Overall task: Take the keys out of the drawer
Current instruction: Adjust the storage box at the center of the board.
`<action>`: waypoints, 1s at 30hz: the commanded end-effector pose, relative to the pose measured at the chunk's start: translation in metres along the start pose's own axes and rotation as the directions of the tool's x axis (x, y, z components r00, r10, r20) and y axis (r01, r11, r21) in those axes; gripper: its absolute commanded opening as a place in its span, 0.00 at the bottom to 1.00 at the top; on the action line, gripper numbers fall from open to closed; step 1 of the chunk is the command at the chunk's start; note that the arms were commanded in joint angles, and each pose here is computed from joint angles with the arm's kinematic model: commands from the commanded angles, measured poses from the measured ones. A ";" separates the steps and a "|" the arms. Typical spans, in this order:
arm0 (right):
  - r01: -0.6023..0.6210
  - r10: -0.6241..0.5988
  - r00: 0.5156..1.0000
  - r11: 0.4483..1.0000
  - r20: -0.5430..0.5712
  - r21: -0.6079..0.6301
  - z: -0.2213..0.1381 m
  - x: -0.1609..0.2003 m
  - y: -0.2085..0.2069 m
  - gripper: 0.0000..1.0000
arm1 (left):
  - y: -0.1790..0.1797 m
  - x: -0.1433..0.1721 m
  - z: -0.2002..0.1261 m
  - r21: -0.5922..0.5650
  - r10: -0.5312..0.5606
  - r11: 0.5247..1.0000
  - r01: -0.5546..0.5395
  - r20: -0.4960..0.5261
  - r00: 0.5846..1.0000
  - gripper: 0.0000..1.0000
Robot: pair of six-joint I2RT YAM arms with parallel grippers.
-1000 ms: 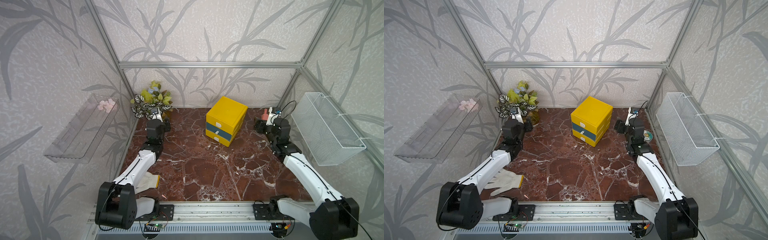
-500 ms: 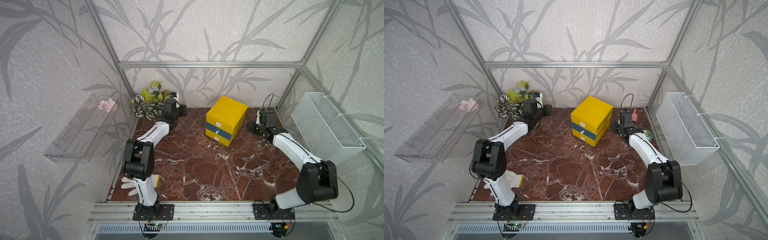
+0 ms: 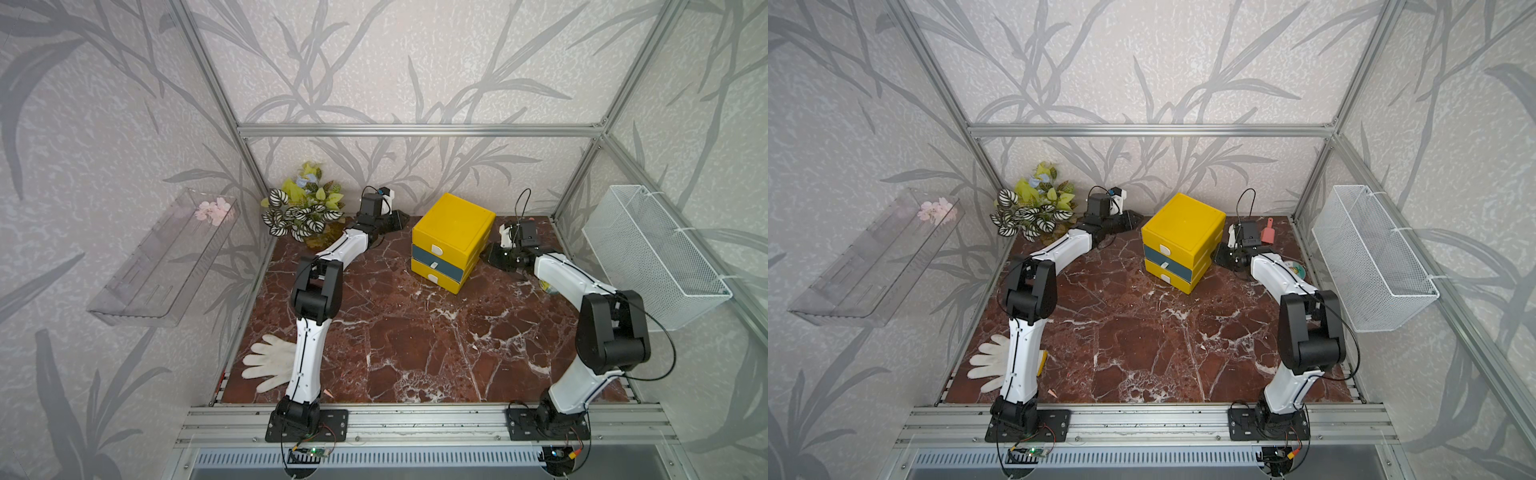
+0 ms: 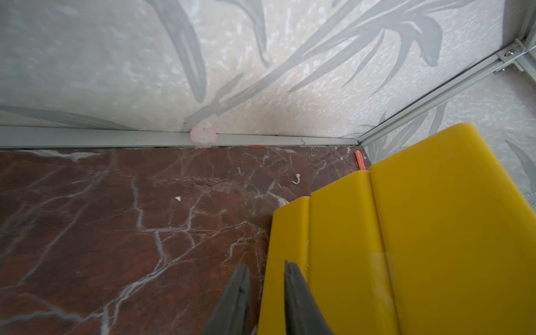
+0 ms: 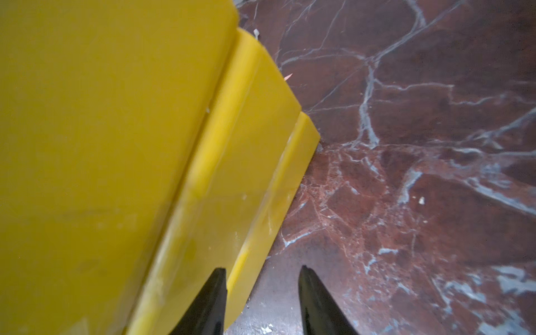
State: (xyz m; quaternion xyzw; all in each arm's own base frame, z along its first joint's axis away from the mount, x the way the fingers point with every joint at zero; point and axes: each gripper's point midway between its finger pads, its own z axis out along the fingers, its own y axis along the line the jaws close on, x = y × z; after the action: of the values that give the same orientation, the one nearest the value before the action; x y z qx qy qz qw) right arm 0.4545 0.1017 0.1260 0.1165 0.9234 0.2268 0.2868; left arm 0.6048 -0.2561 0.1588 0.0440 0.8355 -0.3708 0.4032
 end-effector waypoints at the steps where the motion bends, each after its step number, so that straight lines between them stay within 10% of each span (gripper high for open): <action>1: -0.032 0.029 0.999 0.995 -0.039 -0.095 0.006 0.000 0.017 0.44 | -0.028 0.000 0.004 0.104 0.000 0.995 0.002 -0.023 1.000 0.25; 30: 0.028 -0.044 0.988 0.993 -0.146 -0.113 -0.017 0.029 0.030 0.55 | -0.093 0.064 -0.026 0.342 0.096 0.939 -0.044 -0.139 0.986 0.29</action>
State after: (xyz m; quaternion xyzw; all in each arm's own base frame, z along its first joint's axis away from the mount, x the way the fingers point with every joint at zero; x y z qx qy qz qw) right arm 0.4246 0.1217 0.1171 0.0959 0.9368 0.2631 0.2099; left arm 0.5363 -0.2875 0.1348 0.0992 0.8255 -0.4399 0.3394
